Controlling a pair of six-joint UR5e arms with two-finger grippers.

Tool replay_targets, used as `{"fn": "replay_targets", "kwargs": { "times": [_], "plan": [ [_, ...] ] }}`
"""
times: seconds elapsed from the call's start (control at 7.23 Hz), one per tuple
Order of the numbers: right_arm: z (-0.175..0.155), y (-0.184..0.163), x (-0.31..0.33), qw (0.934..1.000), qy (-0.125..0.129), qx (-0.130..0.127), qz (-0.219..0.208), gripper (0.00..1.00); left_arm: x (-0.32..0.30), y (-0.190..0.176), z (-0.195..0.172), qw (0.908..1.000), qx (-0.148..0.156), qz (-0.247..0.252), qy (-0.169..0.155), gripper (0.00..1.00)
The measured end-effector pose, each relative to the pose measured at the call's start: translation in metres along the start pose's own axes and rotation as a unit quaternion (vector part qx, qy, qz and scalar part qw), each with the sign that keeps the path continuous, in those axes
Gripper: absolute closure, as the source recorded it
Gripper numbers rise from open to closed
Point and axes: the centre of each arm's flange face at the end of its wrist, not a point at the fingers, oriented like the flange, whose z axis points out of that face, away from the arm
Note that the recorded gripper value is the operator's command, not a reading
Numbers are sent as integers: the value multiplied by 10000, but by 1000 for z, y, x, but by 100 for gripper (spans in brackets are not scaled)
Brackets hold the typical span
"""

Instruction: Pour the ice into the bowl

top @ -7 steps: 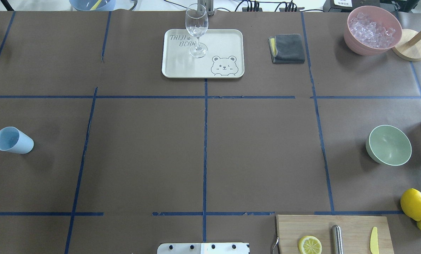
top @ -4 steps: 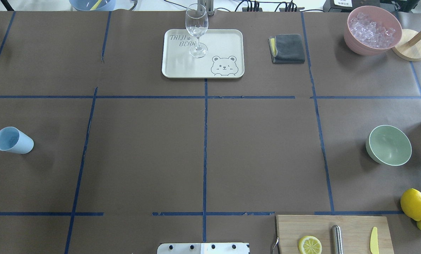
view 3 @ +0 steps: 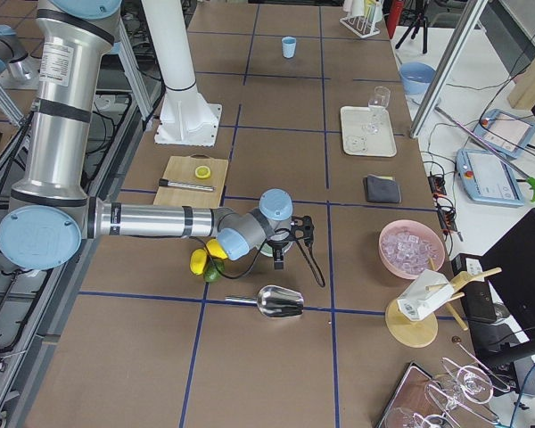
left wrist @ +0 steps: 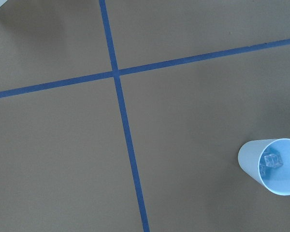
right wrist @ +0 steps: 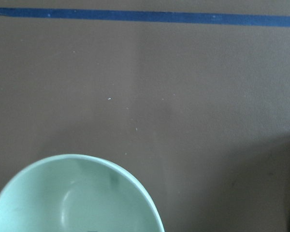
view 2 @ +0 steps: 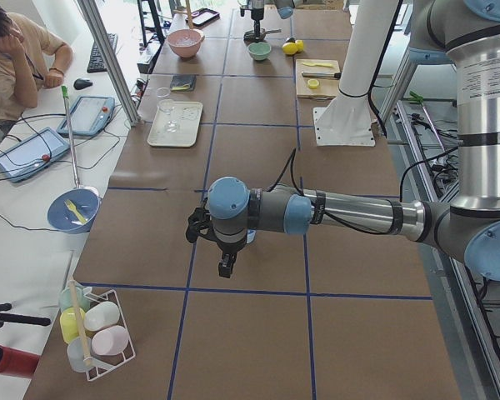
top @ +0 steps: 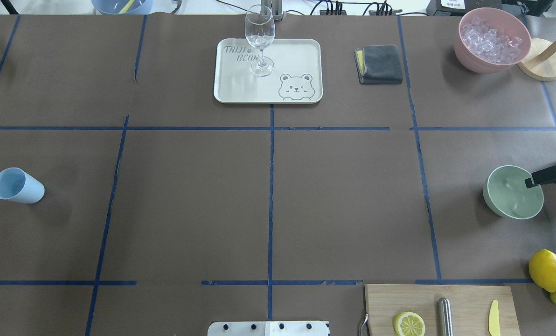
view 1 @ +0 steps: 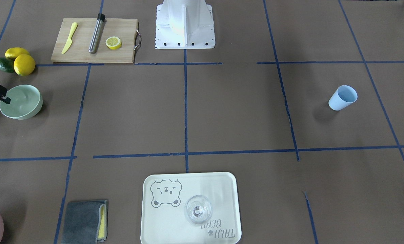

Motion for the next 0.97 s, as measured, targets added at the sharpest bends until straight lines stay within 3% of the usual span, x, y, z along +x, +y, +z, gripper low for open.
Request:
{"fn": "replay_targets", "kwargs": {
  "times": [0.14, 0.28, 0.69, 0.97],
  "plan": [
    [13, 4, 2, 10000, 13, -60, -4, 38, 2, -1, -2, 10000, 20, 21, -2, 0],
    [22, 6, 0, 9999, 13, -130, -14, 99, 3, -1, -3, 10000, 41, 44, -7, 0],
    [31, 9, -9, 9997, -17, -233, -30, 100, 5, -2, -4, 9999, 94, 109, -16, 0],
    [15, 4, -38, 9994, -248, -165, -178, 100, 6, -4, -5, 9997, 165, 190, -25, 0]
  ]
}}
